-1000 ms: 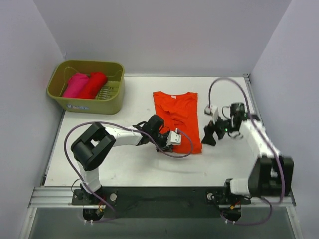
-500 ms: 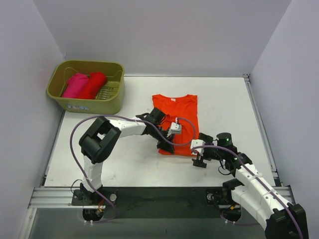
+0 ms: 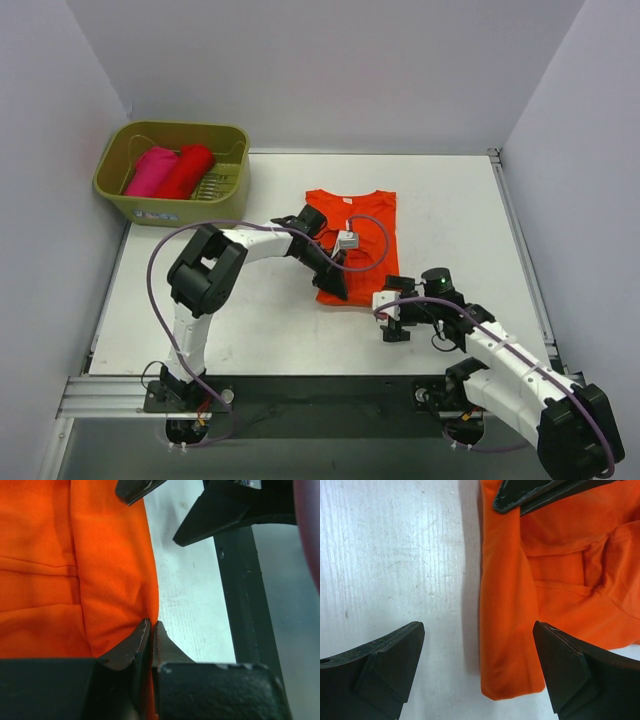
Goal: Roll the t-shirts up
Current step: Roll the T-shirt to the center of the board.
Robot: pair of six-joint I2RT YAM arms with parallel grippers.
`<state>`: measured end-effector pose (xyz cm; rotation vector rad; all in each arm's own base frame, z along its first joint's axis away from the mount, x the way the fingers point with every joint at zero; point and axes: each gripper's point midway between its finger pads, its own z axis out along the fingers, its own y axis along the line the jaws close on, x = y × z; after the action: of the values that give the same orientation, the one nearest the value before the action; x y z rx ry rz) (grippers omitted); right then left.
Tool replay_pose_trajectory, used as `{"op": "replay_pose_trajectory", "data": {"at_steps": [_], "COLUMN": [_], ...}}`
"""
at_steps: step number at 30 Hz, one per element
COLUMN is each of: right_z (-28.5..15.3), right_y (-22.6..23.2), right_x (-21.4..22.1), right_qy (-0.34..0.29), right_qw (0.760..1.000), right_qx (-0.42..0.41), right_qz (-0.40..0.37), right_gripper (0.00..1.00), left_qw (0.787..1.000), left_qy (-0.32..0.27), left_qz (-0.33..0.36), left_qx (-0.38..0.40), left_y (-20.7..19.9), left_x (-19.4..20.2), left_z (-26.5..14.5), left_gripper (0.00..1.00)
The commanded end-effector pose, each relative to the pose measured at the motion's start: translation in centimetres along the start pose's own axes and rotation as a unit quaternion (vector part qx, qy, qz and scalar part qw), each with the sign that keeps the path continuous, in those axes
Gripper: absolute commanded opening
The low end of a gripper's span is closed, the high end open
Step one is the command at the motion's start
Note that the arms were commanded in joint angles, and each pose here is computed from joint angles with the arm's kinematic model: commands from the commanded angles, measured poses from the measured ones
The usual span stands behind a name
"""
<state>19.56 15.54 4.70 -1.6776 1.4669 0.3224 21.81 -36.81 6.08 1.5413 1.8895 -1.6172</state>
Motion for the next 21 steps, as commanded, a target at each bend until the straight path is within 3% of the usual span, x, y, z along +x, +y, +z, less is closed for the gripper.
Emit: {"op": "replay_pose_trajectory", "data": {"at_steps": [1, 7, 11, 19, 20, 21], "right_z": [1.0, 2.1, 2.4, 1.2, 0.9, 0.5], "right_y": [-0.4, -1.2, -2.4, -2.0, -3.2, -2.2], "right_x": [0.3, 1.0, 1.4, 0.3, -0.5, 0.0], "right_qy": [0.002, 0.024, 0.048, 0.060, 0.054, 0.066], "right_qw": [1.000, 0.999, 0.998, 0.979, 0.979, 0.969], "right_qx": [-0.003, -0.016, -0.019, -0.103, -0.103, -0.128], "right_qz": [-0.013, 0.015, 0.047, 0.166, 0.170, 0.199], "right_gripper": [0.94, 0.74, 0.48, 0.30, 0.20, 0.18], "left_qw": [0.999, 0.998, 0.998, 0.994, 0.992, 0.992], "left_qy": [-0.007, -0.001, 0.002, 0.007, 0.012, 0.009], "left_qz": [-0.007, -0.012, -0.025, -0.056, -0.076, -0.073], "left_qx": [0.047, 0.058, 0.060, 0.091, 0.098, 0.103], "left_y": [-1.4, -1.5, -1.3, -2.2, -2.5, -2.6], "left_x": [-0.9, -0.6, -0.3, -0.5, -0.4, -0.4], "left_z": [-0.3, -0.5, -0.8, -1.9, -2.0, -2.0], "left_gripper": [0.00, 0.00, 0.00, 0.00, 0.00, 0.00]}}
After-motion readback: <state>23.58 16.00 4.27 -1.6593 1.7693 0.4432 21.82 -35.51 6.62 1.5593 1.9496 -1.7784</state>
